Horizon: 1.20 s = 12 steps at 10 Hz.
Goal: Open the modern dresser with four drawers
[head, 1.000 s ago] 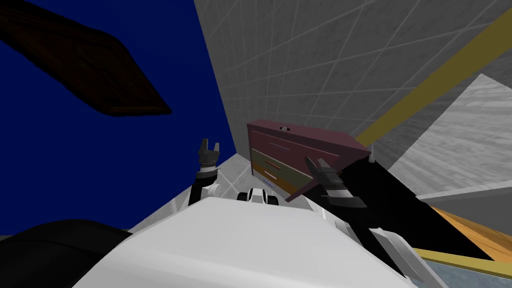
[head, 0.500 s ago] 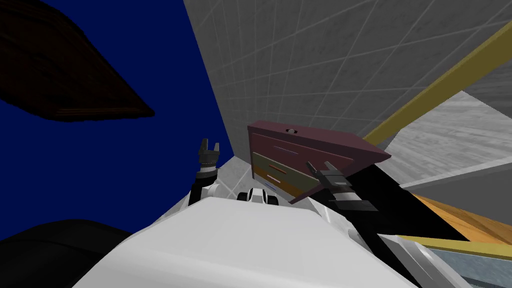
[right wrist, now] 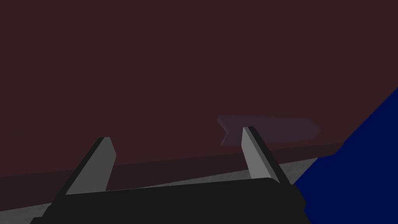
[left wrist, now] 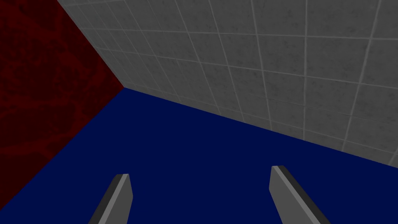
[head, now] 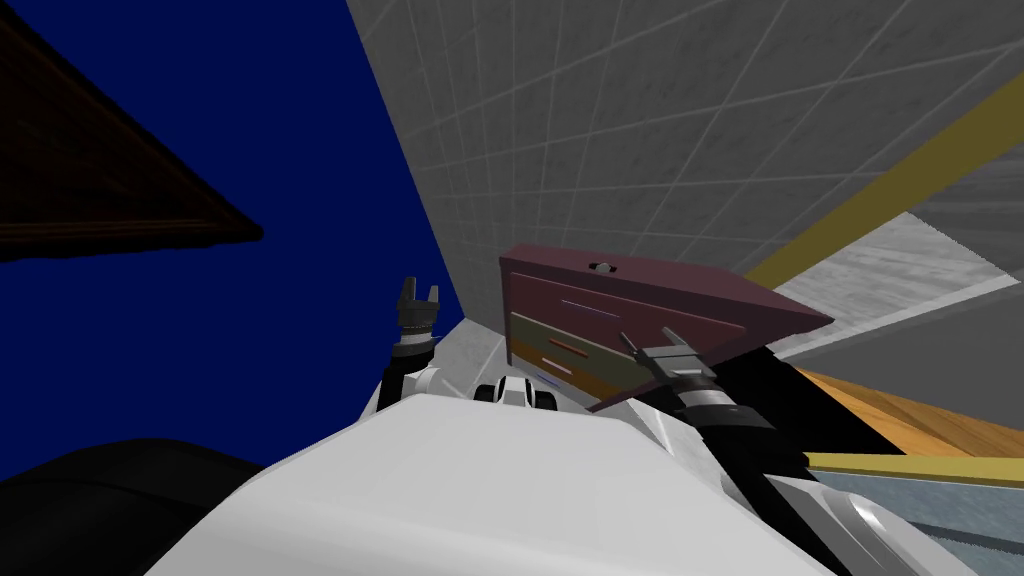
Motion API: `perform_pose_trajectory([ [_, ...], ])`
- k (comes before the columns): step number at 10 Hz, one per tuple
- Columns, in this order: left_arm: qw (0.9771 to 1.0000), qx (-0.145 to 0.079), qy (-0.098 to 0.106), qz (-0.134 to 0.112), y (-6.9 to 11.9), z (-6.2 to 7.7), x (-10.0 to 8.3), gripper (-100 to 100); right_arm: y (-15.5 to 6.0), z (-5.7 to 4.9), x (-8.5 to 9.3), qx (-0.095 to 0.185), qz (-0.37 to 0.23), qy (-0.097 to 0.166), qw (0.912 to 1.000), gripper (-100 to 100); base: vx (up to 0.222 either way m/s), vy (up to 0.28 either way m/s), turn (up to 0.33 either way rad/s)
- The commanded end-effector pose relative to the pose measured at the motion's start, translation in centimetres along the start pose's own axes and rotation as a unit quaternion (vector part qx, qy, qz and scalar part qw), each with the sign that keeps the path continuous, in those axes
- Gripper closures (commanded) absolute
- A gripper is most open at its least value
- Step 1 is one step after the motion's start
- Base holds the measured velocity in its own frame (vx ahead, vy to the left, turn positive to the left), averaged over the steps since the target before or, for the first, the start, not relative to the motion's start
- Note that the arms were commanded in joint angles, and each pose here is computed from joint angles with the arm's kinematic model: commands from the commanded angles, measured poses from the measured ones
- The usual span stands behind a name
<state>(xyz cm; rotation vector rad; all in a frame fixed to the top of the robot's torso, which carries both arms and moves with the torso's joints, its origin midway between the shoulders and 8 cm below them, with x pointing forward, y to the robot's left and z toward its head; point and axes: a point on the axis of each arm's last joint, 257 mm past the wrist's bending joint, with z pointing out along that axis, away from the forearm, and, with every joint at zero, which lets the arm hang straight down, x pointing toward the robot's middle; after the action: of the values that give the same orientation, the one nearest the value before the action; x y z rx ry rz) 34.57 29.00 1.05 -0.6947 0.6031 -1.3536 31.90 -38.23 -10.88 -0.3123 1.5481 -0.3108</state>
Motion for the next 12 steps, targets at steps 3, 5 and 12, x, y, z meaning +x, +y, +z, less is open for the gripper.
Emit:
perform_pose_trajectory([
  [3,1.0000,0.000,0.000,0.000,0.0,0.0,0.0,0,-3.5,-0.9,2.3,0.017,-0.175,0.054,0.9829,-100,0.097,0.201,-0.158],
  [5,1.0000,0.000,0.000,0.000,0.0,0.0,0.0,0,-4.6,-1.2,2.7,0.020,-0.236,0.069,0.9690,-100,0.089,0.165,-0.135],
  [12,1.0000,0.000,0.000,0.000,0.0,0.0,0.0,0,-6.8,-1.8,2.7,0.026,-0.340,0.090,0.9357,-100,0.070,0.104,-0.081],
])
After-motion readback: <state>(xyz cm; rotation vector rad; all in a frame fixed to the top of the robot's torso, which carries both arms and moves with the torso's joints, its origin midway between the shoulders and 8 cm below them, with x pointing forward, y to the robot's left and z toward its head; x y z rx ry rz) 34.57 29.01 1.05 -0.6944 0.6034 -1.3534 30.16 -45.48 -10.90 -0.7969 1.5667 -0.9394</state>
